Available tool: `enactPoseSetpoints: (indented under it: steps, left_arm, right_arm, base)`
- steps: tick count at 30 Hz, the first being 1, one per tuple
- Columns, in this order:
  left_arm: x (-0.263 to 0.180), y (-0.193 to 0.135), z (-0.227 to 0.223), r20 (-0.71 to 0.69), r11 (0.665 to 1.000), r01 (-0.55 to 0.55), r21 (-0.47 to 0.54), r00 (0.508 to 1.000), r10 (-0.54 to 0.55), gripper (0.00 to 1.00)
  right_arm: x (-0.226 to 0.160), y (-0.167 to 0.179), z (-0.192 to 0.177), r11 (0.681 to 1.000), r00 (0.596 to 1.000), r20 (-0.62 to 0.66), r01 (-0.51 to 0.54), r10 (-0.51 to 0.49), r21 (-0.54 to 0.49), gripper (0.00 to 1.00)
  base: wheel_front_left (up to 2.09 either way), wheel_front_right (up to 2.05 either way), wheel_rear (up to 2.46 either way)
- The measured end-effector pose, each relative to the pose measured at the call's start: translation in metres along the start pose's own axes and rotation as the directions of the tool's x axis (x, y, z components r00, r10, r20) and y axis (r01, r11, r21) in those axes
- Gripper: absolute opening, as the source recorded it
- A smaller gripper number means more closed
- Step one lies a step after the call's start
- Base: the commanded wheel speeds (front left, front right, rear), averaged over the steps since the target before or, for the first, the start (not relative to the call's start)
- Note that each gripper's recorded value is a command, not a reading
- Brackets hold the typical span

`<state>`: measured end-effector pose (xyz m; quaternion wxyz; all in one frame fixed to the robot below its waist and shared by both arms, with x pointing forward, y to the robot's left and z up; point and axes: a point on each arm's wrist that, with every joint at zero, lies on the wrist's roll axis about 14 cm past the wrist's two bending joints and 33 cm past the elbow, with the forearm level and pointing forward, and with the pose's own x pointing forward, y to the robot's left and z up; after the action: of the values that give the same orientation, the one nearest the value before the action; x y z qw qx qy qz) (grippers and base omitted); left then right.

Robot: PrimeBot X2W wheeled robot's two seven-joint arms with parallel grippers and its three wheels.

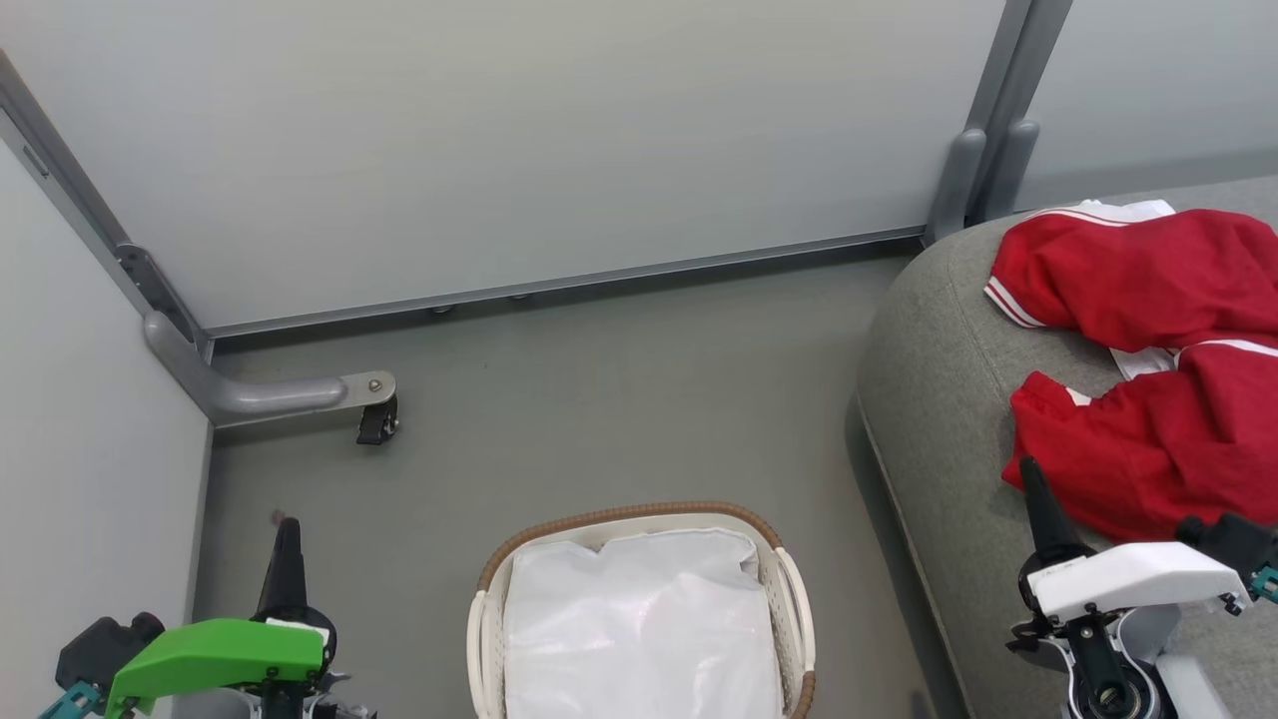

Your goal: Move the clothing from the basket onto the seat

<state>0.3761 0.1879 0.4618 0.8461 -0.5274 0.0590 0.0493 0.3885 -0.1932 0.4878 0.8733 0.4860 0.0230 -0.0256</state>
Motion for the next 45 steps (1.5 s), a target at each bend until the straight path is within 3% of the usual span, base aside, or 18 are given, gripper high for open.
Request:
enactPoseSetpoints:
  steps: [21,45]
  left_arm:
    - [0.003,-0.011,0.009,0.006,0.983,0.040,-0.178,0.999,-0.040,0.00]
    - [0.005,-0.024,0.020,0.024,0.936,0.095,-0.339,0.995,-0.093,0.00]
  right_arm:
    - [0.000,0.003,0.005,0.977,1.000,0.001,-0.013,0.013,0.213,0.00]
    - [0.000,0.009,0.010,0.913,0.999,0.005,-0.038,0.039,0.406,0.00]
  base:
    - [0.00,0.00,0.00]
    - [0.00,0.00,0.00]
